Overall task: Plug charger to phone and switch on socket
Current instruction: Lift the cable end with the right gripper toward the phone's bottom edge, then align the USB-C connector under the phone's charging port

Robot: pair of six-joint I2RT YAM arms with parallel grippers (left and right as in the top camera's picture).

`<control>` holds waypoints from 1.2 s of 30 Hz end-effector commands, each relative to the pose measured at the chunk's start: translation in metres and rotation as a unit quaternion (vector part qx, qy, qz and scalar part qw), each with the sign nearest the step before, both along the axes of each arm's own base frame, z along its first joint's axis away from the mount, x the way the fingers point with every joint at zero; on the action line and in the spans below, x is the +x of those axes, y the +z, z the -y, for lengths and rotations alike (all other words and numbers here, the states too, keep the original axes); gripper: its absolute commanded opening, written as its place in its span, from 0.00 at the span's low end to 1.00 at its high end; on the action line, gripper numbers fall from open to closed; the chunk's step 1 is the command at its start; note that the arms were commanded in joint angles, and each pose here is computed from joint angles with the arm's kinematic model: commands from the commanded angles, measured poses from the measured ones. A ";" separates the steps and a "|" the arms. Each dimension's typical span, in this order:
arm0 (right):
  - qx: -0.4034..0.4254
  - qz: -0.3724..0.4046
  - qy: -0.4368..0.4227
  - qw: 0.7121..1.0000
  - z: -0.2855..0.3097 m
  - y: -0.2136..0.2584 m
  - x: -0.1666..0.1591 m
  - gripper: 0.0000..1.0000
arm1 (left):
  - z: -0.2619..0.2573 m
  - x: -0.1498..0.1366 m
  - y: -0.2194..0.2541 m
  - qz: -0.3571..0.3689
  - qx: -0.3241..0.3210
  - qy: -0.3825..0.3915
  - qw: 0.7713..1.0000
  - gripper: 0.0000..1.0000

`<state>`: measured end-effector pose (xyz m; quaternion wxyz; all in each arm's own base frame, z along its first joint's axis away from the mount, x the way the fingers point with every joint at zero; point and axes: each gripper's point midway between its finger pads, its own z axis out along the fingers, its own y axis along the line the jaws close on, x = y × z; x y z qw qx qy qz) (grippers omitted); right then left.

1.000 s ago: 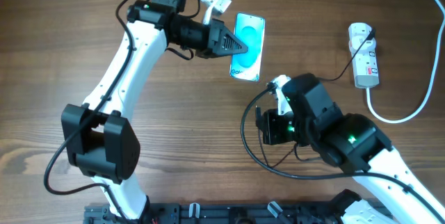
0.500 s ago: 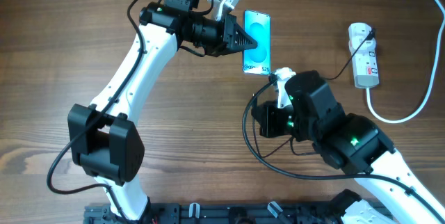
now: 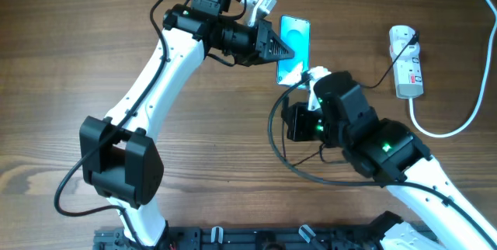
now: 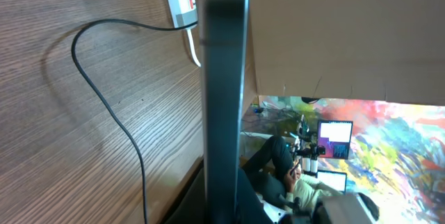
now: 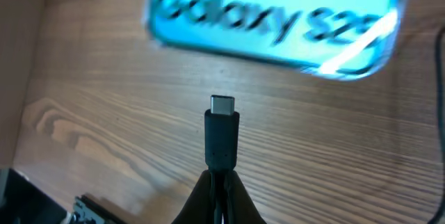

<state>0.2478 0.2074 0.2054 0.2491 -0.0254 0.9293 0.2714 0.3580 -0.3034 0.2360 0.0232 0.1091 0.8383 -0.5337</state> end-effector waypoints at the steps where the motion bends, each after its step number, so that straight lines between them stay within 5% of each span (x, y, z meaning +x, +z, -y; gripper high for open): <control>1: 0.001 0.011 -0.037 0.999 0.013 0.008 0.016 0.05 | 0.001 -0.007 0.020 0.026 -0.025 -0.018 0.999 0.04; 36: 0.003 -0.005 -0.006 1.000 0.004 0.010 0.019 0.05 | 0.002 -0.005 0.021 0.056 -0.029 -0.027 0.998 0.04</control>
